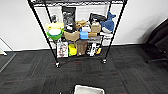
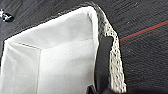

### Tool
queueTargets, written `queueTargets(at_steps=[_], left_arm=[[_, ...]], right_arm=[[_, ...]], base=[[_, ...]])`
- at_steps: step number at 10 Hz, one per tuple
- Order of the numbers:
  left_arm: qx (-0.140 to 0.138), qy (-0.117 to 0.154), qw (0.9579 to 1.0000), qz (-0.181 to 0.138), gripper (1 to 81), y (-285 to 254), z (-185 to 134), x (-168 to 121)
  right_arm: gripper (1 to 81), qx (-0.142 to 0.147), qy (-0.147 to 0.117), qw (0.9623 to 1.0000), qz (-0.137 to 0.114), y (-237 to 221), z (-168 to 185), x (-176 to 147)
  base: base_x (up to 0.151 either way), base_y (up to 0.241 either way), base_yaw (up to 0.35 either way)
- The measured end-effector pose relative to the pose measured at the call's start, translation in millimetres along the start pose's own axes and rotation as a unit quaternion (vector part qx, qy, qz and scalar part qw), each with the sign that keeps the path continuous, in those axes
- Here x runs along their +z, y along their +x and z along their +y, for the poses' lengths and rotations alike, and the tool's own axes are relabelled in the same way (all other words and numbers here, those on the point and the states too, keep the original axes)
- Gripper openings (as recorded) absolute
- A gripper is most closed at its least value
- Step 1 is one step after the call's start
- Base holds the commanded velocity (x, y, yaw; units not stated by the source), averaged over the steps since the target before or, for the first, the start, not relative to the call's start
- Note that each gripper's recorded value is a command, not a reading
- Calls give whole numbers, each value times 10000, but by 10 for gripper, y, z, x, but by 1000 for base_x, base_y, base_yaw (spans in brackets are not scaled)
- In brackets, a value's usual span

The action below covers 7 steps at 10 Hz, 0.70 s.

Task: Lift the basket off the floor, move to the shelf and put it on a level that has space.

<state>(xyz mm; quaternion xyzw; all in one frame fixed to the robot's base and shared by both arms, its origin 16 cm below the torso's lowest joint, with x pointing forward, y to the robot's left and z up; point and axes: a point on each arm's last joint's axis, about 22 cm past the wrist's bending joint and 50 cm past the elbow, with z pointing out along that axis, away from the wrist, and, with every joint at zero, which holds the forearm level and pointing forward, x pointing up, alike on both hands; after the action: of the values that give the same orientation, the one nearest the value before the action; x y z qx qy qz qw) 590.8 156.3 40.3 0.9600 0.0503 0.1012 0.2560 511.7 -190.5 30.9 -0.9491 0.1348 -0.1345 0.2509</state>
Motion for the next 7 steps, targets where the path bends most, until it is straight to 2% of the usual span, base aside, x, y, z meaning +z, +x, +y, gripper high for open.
queueTargets(at_steps=[4, 7], left_arm=[[4, -97, 9999, -63, 10, -54, 53, -24], [15, -303, 9994, -147, 10, -132, 114, -142]], right_arm=[[10, 1, -20, 10000, 12, 8, 38, -19], [10, 8, 61, 10000, -22, -11, -15, -37]], base=[[0, 0, 0], [0, 0, 0]])
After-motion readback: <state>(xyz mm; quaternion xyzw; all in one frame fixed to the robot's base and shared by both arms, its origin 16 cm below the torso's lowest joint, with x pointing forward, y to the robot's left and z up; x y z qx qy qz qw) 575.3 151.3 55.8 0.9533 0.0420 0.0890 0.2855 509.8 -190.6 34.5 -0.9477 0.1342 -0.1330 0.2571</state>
